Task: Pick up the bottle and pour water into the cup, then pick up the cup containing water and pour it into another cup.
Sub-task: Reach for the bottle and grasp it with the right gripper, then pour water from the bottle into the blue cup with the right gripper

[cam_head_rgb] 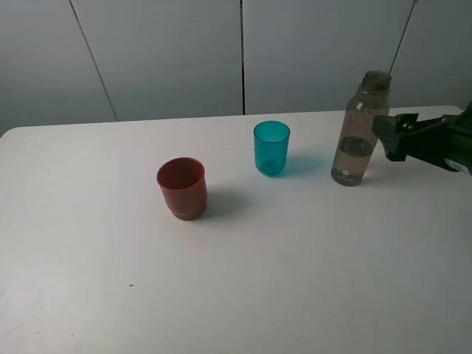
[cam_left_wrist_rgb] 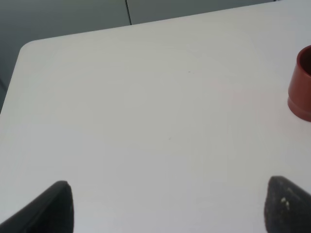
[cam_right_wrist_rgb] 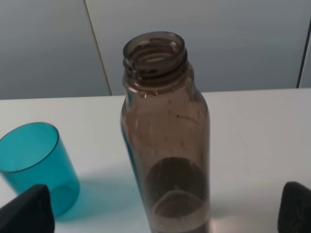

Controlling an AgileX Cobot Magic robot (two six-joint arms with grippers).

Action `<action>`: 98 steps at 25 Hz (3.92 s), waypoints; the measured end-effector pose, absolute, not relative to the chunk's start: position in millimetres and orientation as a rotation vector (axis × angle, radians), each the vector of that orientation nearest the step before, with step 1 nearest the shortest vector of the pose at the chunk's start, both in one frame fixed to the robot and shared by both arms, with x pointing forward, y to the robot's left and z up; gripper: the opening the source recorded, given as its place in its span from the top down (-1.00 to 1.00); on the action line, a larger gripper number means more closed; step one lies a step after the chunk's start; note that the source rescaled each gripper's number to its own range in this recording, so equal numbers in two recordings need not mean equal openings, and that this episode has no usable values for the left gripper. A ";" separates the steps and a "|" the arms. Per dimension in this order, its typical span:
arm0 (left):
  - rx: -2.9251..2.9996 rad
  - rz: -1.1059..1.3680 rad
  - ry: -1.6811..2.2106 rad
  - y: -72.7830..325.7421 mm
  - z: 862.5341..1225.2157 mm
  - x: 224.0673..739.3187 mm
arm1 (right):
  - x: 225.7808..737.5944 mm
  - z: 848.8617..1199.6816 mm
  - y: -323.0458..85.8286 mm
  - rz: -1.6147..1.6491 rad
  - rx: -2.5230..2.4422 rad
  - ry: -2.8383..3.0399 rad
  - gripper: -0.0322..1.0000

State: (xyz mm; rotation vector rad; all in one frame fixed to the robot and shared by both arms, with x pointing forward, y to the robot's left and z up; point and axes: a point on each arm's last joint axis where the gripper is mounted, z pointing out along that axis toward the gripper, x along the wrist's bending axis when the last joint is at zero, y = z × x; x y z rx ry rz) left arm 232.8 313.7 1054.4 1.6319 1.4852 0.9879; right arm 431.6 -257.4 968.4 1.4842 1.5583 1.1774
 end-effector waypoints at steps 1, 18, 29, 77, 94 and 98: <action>1.632 0.988 1.485 313.7 1054.4 232.8 | 436.0 965.2 -256.5 1.188 1.475 1.546 -1.00; 1.632 0.988 1.485 313.7 1054.4 232.8 | 469.2 889.3 -248.8 1.168 1.338 1.545 -1.00; 1.632 0.988 1.485 313.7 1054.4 232.8 | 504.8 875.7 -246.2 1.128 1.351 1.482 -1.00; 1.633 0.989 1.484 313.7 1054.4 232.8 | 547.7 874.9 -232.5 1.075 1.215 1.557 0.93; 1.630 0.987 1.487 313.7 1054.4 232.8 | 569.2 941.5 -214.8 0.658 0.766 1.978 0.93; 1.630 0.987 1.487 313.7 1054.4 232.8 | 577.7 947.3 -207.3 0.562 0.634 1.986 0.93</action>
